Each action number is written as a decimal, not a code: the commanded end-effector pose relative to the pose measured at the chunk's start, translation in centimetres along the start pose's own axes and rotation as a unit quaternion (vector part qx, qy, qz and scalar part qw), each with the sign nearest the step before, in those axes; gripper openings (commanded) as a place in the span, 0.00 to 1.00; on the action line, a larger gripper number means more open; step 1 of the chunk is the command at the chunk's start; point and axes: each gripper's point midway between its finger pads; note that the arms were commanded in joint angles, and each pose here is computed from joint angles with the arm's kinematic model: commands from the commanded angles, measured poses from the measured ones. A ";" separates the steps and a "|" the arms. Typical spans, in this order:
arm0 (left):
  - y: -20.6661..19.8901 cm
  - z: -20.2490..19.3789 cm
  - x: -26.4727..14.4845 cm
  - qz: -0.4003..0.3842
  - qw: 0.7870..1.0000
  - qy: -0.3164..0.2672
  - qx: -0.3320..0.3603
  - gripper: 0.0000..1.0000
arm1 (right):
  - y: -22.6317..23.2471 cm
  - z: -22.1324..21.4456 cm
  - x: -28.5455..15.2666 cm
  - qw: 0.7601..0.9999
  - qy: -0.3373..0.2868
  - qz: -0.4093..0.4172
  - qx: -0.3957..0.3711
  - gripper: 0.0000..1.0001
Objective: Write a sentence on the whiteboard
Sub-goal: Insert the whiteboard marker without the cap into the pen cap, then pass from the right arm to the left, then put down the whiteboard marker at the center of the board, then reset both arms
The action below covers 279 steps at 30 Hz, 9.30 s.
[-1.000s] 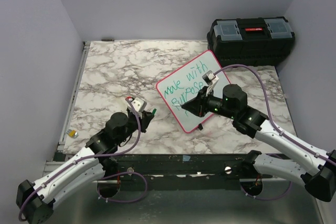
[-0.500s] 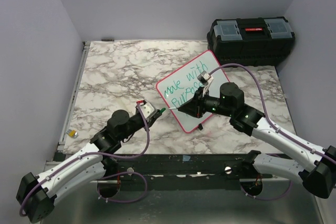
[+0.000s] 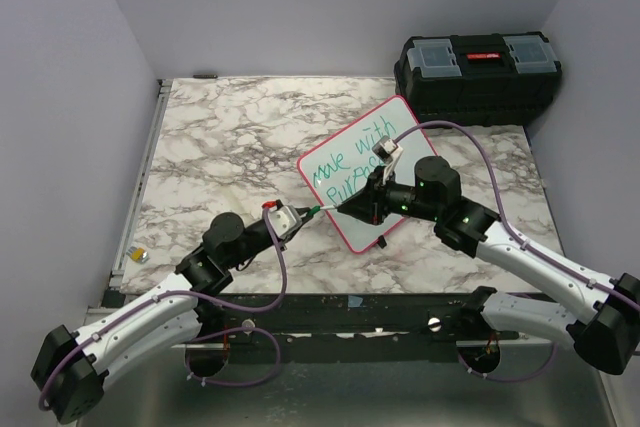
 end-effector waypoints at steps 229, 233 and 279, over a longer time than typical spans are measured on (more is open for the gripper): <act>4.0 -14.8 -2.9 0.334 0.832 0.250 -0.366 0.63 | -6.4 3.7 -3.7 0.938 -0.139 -0.317 0.003 1.00; 5.5 -12.7 -3.1 0.343 0.845 0.223 -0.344 0.67 | -6.7 4.9 -4.8 0.926 -0.162 -0.340 0.003 1.00; 14.9 3.1 -10.0 0.424 0.884 0.032 -0.193 0.99 | -8.5 6.9 -11.3 0.875 -0.254 -0.411 -0.037 1.00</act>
Point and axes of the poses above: each gripper's point midway between its finger pads, its own x axis out along the fingers, its own y axis along the line the jaws close on, z = x × y, and after that the axes turned 6 degrees about x, right-handed
